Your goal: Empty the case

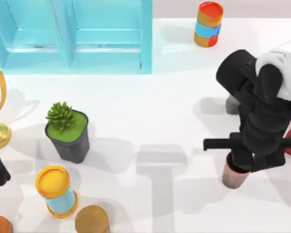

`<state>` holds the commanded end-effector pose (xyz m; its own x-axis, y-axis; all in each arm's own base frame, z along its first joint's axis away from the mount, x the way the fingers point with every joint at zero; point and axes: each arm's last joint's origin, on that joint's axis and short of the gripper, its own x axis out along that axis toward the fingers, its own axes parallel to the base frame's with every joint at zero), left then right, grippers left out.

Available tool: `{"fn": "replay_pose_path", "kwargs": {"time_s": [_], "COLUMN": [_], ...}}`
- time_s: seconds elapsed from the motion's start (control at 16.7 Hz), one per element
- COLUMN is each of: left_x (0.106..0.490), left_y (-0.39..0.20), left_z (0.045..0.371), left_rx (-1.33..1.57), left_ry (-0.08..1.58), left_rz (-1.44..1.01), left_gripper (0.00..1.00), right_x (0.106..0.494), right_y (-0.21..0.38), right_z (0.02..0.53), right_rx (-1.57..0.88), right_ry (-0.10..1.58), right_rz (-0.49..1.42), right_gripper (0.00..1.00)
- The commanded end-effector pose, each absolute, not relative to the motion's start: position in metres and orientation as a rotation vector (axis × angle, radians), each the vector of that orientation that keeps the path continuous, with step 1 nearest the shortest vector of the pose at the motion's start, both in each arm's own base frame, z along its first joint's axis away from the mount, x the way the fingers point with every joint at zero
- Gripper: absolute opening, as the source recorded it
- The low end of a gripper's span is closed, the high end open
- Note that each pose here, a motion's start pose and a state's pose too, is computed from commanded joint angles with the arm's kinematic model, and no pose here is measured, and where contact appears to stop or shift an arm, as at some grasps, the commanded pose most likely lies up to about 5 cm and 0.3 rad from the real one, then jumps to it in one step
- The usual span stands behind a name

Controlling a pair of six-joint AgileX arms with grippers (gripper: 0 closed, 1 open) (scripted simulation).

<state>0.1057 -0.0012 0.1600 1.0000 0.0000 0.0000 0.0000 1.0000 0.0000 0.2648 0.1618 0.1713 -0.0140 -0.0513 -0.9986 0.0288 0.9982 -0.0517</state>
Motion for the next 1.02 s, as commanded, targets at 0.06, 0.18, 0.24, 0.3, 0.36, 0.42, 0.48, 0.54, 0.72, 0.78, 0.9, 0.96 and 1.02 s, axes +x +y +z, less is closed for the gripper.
{"fn": "replay_pose_path", "kwargs": {"time_s": [0.06,0.18,0.24,0.3,0.36,0.42,0.48,0.54,0.72,0.78,0.9,0.96,1.02], "left_x": [0.1057,0.1057,0.1057,0.1057,0.1057,0.1057,0.1057,0.1057,0.1057,0.1057,0.1057,0.1057,0.1057], "left_y": [-0.0012,-0.0012,-0.0012,-0.0012,-0.0012,-0.0012,-0.0012,-0.0012,-0.0012,-0.0012,-0.0012,-0.0012,-0.0012], "left_z": [0.16,0.16,0.16,0.16,0.16,0.16,0.16,0.16,0.16,0.16,0.16,0.16,0.16], "left_rx": [0.0,0.0,0.0,0.0,0.0,0.0,0.0,0.0,0.0,0.0,0.0,0.0,0.0], "left_ry": [0.0,0.0,0.0,0.0,0.0,0.0,0.0,0.0,0.0,0.0,0.0,0.0,0.0], "left_rz": [0.0,0.0,0.0,0.0,0.0,0.0,0.0,0.0,0.0,0.0,0.0,0.0,0.0], "left_gripper": [1.0,1.0,1.0,1.0,1.0,1.0,1.0,1.0,1.0,1.0,1.0,1.0,1.0], "right_x": [0.2644,0.2636,0.2636,0.2636,0.2636,0.2636,0.2636,0.2636,0.2636,0.2636,0.2636,0.2636,0.2636], "right_y": [0.1623,0.1626,0.1626,0.1626,0.1626,0.1626,0.1626,0.1626,0.1626,0.1626,0.1626,0.1626,0.1626], "right_z": [0.1649,0.1577,0.1575,0.1575,0.1575,0.1575,0.1575,0.1575,0.1575,0.1575,0.1575,0.1575,0.1575], "right_rx": [-0.018,-0.019,-0.019,-0.019,-0.019,-0.019,-0.019,-0.019,-0.019,-0.019,-0.019,-0.019,-0.019], "right_ry": [1.582,1.582,1.582,1.582,1.582,1.582,1.582,1.582,1.582,1.582,1.582,1.582,1.582], "right_rz": [-0.063,-0.063,-0.063,-0.063,-0.063,-0.063,-0.063,-0.063,-0.063,-0.063,-0.063,-0.063,-0.063], "right_gripper": [0.0,0.0,0.0,0.0,0.0,0.08,0.15,0.23,0.45,0.53,0.68,0.75,0.83]}}
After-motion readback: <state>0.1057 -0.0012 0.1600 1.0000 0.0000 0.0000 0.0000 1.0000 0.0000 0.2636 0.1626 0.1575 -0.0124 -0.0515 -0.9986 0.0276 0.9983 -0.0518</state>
